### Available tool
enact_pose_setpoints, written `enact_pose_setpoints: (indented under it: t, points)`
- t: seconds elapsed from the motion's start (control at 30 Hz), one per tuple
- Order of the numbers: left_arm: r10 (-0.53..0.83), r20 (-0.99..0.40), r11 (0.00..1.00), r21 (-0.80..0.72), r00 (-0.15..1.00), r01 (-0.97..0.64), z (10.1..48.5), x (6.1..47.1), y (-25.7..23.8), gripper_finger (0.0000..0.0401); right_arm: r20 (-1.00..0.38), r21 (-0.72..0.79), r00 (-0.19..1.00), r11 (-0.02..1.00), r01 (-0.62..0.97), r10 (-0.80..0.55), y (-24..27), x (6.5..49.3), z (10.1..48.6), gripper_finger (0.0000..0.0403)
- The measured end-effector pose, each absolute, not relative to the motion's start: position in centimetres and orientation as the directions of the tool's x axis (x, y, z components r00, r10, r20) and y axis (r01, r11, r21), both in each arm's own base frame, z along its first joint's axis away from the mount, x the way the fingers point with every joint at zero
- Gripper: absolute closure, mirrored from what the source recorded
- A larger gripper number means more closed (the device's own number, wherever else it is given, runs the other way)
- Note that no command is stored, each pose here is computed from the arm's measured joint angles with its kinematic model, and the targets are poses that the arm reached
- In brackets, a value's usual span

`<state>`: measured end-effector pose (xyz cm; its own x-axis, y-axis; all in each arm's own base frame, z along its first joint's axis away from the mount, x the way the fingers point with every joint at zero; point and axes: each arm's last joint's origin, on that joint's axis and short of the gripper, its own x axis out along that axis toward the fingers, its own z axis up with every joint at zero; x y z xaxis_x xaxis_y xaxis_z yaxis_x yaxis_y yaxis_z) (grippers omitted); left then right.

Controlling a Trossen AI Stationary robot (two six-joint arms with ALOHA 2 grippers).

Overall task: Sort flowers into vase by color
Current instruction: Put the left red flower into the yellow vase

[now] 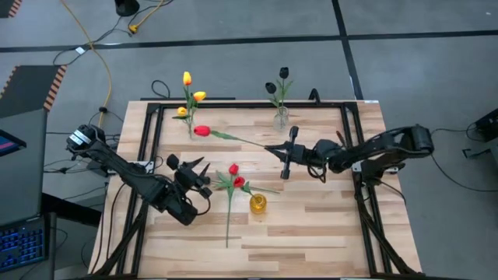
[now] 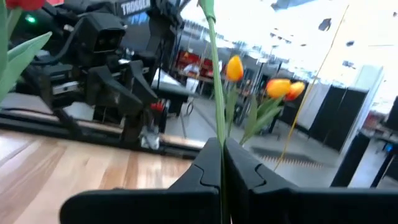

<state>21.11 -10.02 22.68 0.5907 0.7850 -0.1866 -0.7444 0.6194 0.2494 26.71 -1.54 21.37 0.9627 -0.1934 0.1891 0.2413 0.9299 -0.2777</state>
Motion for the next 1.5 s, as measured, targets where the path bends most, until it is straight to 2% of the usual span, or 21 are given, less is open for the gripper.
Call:
enact_pose_setpoints:
  t: [0.17,0.27,0.47,0.67,0.83,1.03,1.3,1.5]
  points:
    - [0.790,-0.146,0.613,0.224,0.596,-0.757,22.9,21.6,-10.3,0.0301,0.262,-0.289,0.944,0.917,0.273,-0.199,-1.8,27.2,20.8,0.0376]
    - [0.789,-0.145,0.615,0.204,0.597,-0.762,23.2,22.2,-10.3,0.0310,0.258,-0.291,0.945,0.916,0.276,-0.203,-1.9,27.6,20.5,0.0373]
    - [0.745,-0.211,0.665,0.180,0.632,-0.724,23.8,23.9,-9.6,0.0319,0.254,-0.294,0.946,0.915,0.276,-0.203,-2.0,28.7,20.4,0.0375]
    - [0.653,-0.222,0.755,0.266,0.724,-0.600,25.3,26.1,-8.7,0.0319,0.276,-0.308,0.950,0.922,0.234,-0.149,-2.3,29.3,20.8,0.0373]
    - [0.514,-0.143,0.829,0.336,0.846,-0.447,27.3,27.5,-8.1,0.0319,0.282,-0.309,0.947,0.921,0.239,-0.151,-2.6,29.4,21.0,0.0374]
    - [0.460,-0.015,0.814,0.406,0.888,-0.415,30.6,26.4,-7.3,0.0319,0.287,-0.308,0.946,0.921,0.240,-0.151,-2.6,29.4,21.1,0.0370]
    - [0.458,0.022,0.824,0.367,0.889,-0.433,33.3,23.4,-6.2,0.0319,0.316,-0.303,0.937,0.920,0.250,-0.151,-2.6,29.3,21.4,0.0373]
    - [0.463,0.032,0.831,0.331,0.886,-0.447,33.7,23.0,-5.8,0.0315,0.330,-0.300,0.932,0.919,0.254,-0.150,-2.6,29.6,21.8,0.0371]
